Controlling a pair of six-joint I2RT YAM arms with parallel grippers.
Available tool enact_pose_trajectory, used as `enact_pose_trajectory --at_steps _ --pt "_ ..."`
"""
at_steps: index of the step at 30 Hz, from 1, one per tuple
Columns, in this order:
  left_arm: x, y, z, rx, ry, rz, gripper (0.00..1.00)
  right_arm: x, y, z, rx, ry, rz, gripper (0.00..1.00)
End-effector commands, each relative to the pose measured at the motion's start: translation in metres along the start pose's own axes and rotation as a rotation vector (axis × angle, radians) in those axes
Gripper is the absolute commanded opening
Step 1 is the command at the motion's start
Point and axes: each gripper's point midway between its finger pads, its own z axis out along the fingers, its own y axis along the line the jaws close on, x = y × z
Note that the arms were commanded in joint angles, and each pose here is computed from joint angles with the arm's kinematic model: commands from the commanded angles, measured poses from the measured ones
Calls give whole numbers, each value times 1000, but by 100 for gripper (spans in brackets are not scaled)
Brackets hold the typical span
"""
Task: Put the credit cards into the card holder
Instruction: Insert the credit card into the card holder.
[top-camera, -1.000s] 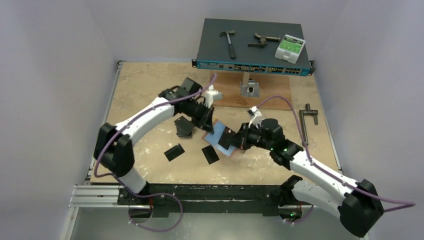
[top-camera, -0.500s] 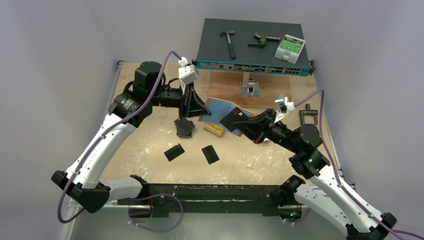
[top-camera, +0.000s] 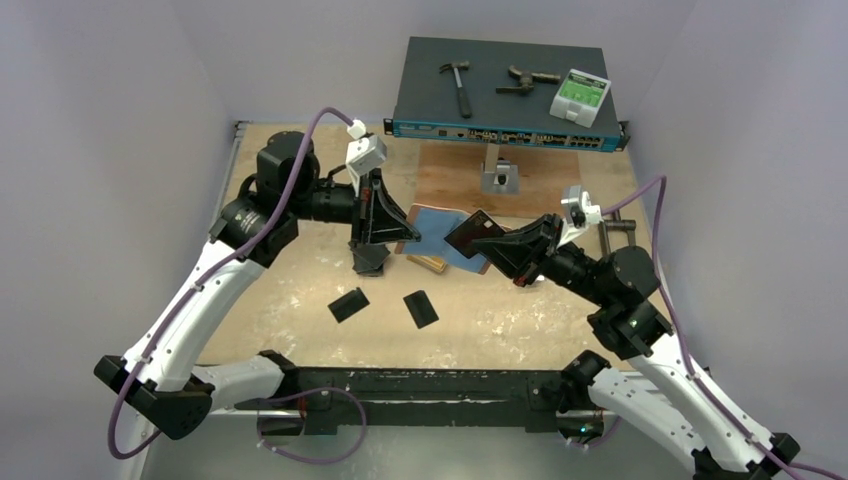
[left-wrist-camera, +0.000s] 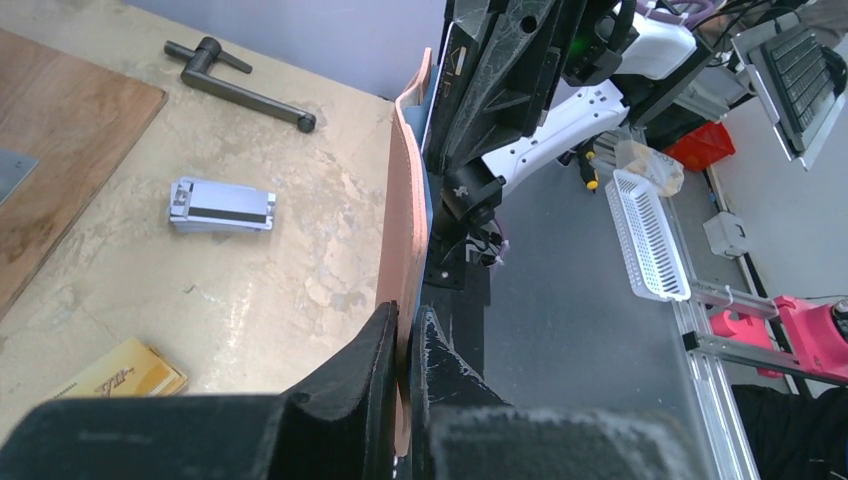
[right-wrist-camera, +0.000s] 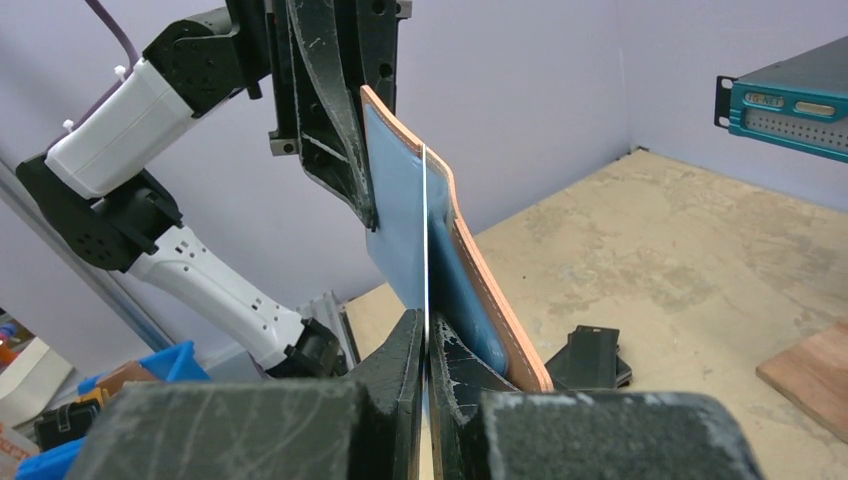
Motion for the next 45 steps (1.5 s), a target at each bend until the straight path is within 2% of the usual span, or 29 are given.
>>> enact_pose_trajectory --at_steps 1,45 --pt "-14 -21 -6 69 -43 44 0 -12 2 -2 14 -10 -38 0" --pt "-15 -27 -5 94 -65 18 0 28 3 16 -116 65 72 0"
